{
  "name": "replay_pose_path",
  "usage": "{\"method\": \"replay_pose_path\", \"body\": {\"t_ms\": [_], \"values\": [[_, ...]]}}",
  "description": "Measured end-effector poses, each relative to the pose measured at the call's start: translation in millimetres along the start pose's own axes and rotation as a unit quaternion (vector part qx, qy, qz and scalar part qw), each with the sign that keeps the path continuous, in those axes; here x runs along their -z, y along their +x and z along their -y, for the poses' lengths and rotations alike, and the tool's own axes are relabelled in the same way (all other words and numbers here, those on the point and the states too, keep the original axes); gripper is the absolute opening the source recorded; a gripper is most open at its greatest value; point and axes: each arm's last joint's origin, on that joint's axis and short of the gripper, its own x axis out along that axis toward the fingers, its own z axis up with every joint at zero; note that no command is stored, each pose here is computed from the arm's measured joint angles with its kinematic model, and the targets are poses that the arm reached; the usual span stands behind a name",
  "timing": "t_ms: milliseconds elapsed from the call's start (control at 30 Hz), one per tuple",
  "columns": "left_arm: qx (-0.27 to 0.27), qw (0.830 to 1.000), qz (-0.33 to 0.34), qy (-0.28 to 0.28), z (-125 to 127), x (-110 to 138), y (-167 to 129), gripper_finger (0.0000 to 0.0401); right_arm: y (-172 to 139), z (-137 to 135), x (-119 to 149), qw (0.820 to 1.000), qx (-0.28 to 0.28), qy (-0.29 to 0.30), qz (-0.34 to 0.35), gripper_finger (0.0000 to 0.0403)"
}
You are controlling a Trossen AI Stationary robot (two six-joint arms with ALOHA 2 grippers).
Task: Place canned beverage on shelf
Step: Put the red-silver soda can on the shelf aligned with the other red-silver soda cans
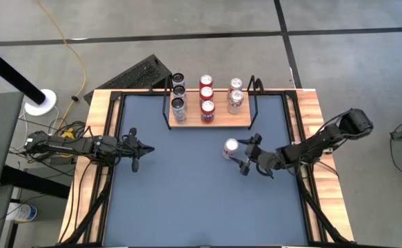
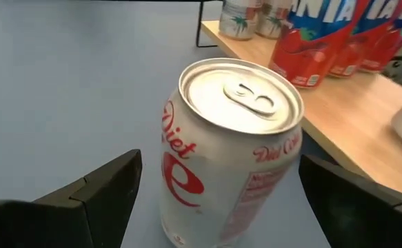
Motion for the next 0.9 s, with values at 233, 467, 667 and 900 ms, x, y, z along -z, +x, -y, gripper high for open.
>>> {"method": "replay_pose_path", "body": {"t_ms": [233,467,667,900], "values": [[0.000,1.000,0.000,0.000,0.0,0.1,0.0,0.0000,6.3,5.8,-5.6,1.000,-0.015,0.009,0.009,0.0385],[0.000,1.000,0.000,0.000,0.0,0.0,0.0,0.0000,11.8,11.4,-12.1,0.999,-0.032,0.019,0.025,0.0385],[0.000,1.000,0.000,0.000,0.0,0.0,0.0,0.0000,16.7,18.8,-15.4,0.999,-0.022,0.026,0.033,0.0385],[0.000,1.000,0.000,0.000,0.0,0.0,0.0,0.0000,20.8,23.0,-16.6,0.998,-0.045,0.036,0.031,0.0385]]}}
